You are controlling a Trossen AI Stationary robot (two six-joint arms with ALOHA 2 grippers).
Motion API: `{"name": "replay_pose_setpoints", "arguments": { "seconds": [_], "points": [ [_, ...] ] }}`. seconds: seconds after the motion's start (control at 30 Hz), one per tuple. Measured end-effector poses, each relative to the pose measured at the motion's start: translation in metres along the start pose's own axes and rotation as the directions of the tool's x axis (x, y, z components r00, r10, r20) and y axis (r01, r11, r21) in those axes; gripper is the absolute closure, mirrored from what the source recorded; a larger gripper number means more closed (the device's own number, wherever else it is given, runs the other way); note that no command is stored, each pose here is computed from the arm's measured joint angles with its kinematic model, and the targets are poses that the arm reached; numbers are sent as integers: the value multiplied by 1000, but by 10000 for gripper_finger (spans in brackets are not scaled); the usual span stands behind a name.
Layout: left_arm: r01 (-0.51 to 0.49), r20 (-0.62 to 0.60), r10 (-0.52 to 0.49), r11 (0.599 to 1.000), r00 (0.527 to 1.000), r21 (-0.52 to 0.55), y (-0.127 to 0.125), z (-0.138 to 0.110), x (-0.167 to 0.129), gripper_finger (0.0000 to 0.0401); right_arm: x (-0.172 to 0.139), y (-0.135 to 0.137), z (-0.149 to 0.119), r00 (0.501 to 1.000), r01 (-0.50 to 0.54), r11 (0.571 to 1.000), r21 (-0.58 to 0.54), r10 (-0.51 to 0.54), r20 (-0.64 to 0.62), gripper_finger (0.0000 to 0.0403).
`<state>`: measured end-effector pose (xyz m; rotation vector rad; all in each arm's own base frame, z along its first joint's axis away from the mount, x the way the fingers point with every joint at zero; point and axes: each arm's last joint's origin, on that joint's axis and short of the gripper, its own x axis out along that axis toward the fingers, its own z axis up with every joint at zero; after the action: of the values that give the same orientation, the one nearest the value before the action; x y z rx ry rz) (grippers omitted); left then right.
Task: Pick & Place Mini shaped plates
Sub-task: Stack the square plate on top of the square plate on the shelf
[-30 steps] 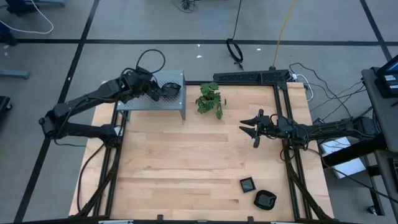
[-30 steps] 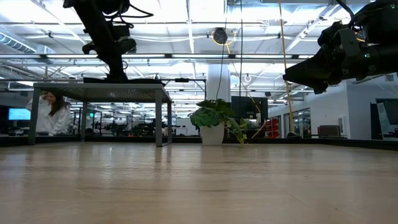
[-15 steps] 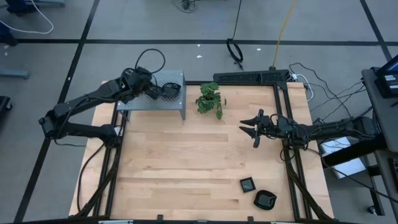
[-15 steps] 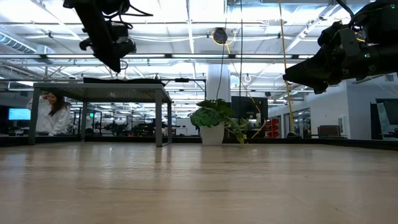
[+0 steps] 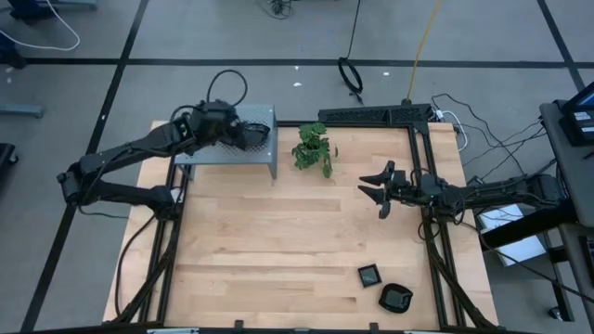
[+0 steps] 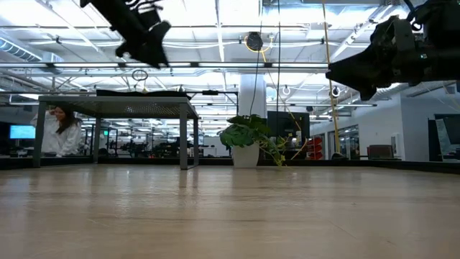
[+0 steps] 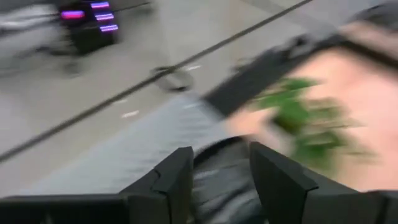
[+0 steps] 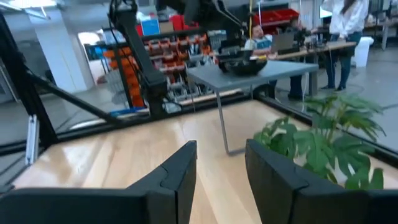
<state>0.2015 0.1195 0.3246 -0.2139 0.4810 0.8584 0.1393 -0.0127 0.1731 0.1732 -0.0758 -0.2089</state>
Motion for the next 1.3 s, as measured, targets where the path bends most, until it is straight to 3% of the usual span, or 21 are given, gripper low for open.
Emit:
{"name": "replay_pose_setpoints", "arguments": {
  "seconds": [0.17, 0.27, 0.37, 0.43, 0.53, 0.67, 0.73, 1.1, 1.3],
  "points": [
    [279, 32, -279, 960, 960, -22, -30, 2, -10, 236, 0, 1, 0, 999, -42, 999, 0, 42, -6, 275],
    [382, 1, -382, 924, 924, -15, -50, -5, -18, 235, 3, 3, -3, 990, -82, 997, 4, 82, -114, 269],
    [455, -37, -455, 890, 890, -19, -72, -13, -26, 235, 10, 7, 11, 978, -75, 997, 12, 76, -196, 256],
    [497, -60, -497, 868, 866, -18, -85, -19, -30, 235, 12, 9, 13, 944, -60, 998, 4, 58, -325, 244],
    [532, -114, -532, 846, 839, -33, -105, -30, -33, 235, 12, 16, 12, 860, -129, 991, 32, 128, -494, 224],
    [565, -175, -566, 823, 805, -64, -131, -46, -33, 235, 11, 33, 9, 749, -280, 937, 208, 349, -563, 210],
    [578, -201, -578, 813, 791, -66, -143, -54, -32, 235, 10, 42, 4, 703, -311, 918, 247, 397, -590, 209],
    [686, -170, -691, 721, 703, -96, -197, -79, -33, 235, 2, 80, -40, 534, -336, 928, 162, 329, -779, 214],
    [724, -163, -729, 682, 665, -98, -215, -91, -38, 235, 1, 105, -61, 483, -427, 889, 166, 380, -789, 214]
  ]
}}
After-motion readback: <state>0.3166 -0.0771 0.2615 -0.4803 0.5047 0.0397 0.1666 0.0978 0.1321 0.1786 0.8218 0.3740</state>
